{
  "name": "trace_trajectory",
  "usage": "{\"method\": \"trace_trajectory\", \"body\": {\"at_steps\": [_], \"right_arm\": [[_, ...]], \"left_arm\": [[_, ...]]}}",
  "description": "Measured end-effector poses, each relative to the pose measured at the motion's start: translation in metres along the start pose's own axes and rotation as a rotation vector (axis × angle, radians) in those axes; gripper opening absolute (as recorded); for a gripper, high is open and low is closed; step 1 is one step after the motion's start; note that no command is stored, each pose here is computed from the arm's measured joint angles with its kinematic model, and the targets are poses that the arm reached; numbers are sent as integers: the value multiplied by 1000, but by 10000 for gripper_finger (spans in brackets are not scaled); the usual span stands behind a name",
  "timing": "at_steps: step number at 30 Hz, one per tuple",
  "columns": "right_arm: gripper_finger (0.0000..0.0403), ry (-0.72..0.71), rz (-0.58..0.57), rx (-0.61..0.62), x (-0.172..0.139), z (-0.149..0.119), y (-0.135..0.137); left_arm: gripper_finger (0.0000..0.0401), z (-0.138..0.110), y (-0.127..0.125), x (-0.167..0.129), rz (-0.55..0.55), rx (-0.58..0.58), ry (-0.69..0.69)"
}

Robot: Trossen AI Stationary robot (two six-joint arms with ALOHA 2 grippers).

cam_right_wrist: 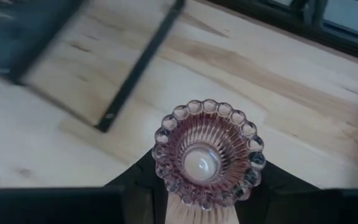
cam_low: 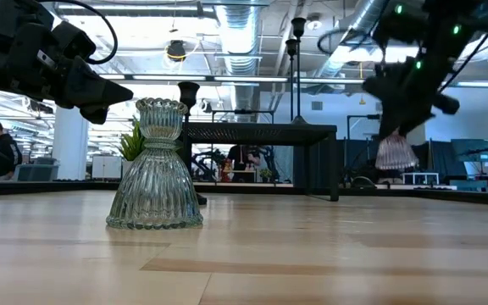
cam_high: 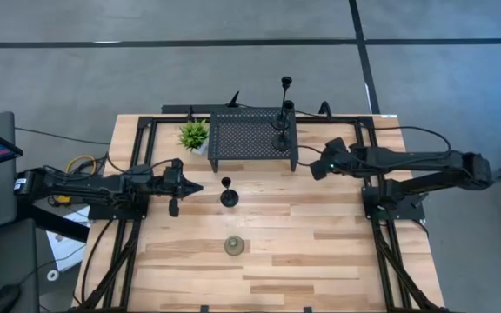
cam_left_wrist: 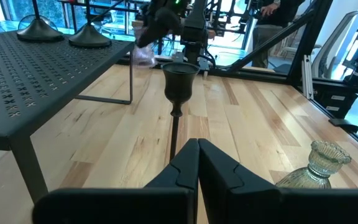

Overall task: Pick & Place candle stick holders
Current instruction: Put the pink glass candle holder on the shelf

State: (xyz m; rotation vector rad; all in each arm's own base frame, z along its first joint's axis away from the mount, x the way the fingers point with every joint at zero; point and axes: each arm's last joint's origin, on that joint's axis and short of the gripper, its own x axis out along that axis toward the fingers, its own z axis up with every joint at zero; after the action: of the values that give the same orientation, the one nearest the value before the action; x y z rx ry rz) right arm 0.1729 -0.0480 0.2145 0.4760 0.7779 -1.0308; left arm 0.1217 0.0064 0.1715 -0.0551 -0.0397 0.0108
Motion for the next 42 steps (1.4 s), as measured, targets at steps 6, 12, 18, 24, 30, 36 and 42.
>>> {"method": "trace_trajectory", "body": {"at_steps": [6,12,18,24,30,36,42], "right_arm": [[117,3,80,-27,-36,11,15],[117,-51,235,-23,-68,18,37],[117,-107,370,-30,-80,18,64],[117,-130,425,-72,-77,17,97],[117,-154,435,-148,-71,26,133],[117,-178,424,-250,-68,40,168],[117,-227,376,-287,-58,58,192]], "left_arm": [[7,0,0,0,0,0,0],[7,0,0,0,0,0,0],[7,0,0,0,0,0,0],[7,0,0,0,-1,0,-4],[7,1,0,0,0,0,-6],[7,1,0,0,0,0,-6],[7,1,0,0,0,0,-7]]}}
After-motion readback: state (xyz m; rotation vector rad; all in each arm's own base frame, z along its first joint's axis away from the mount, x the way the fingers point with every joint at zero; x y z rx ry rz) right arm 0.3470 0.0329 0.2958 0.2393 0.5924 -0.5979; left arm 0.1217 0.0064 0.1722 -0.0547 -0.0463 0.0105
